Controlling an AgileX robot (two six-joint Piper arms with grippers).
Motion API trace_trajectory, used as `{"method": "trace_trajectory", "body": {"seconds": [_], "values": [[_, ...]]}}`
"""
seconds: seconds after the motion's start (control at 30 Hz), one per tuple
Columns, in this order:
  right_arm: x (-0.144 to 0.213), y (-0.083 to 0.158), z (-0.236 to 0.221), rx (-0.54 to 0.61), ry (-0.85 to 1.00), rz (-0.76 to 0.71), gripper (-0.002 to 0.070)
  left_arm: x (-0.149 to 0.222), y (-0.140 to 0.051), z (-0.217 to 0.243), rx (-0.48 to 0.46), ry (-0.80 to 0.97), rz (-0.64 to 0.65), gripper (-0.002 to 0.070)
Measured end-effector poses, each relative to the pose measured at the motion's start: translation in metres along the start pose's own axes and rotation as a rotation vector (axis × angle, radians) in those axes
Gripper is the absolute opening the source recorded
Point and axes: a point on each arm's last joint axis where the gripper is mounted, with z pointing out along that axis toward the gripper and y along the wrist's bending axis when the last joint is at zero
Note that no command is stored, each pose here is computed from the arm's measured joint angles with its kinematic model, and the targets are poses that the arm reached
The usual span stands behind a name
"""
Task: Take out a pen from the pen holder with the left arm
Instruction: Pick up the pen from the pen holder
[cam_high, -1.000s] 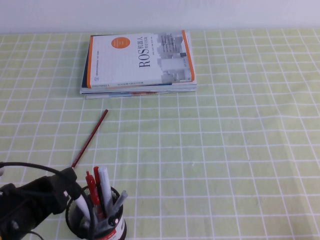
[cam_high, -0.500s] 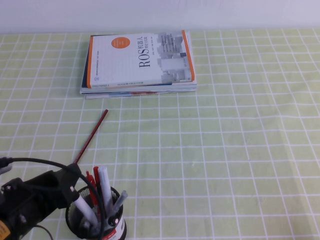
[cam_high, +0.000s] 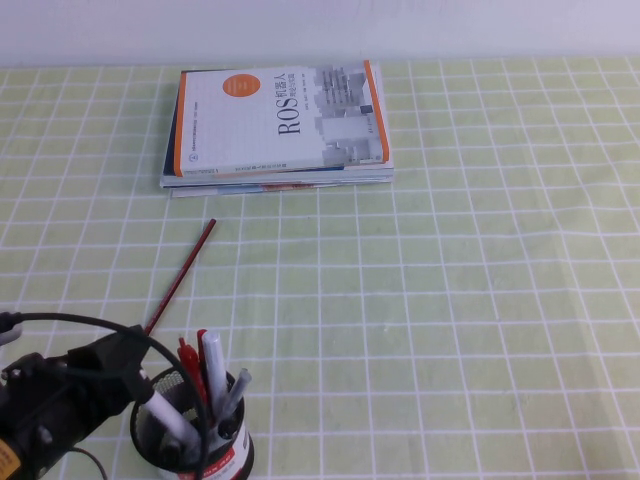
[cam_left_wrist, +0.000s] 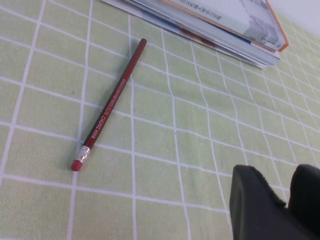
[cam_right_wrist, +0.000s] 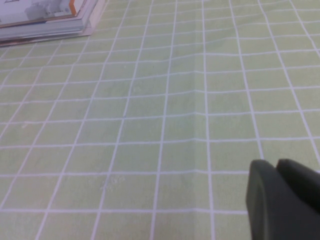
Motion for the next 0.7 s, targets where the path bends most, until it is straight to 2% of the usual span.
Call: {"method": "trace_trajectory", "body": {"seconds": [0.23, 0.43, 0.7], "values": [[0.000, 0.000, 0.000, 0.000, 0.000, 0.000, -0.0012, -0.002, -0.002, 0.000, 0.019, -0.021, 0.009, 0.0067], [0.000, 0.000, 0.000, 0.000, 0.000, 0.000, -0.0013, -0.011, -0.010, 0.001, 0.058, -0.035, 0.062, 0.0066], [0.000, 0.000, 0.000, 0.000, 0.000, 0.000, -0.0012, -0.047, -0.028, -0.003, 0.005, -0.017, 0.150, 0.0066]]}}
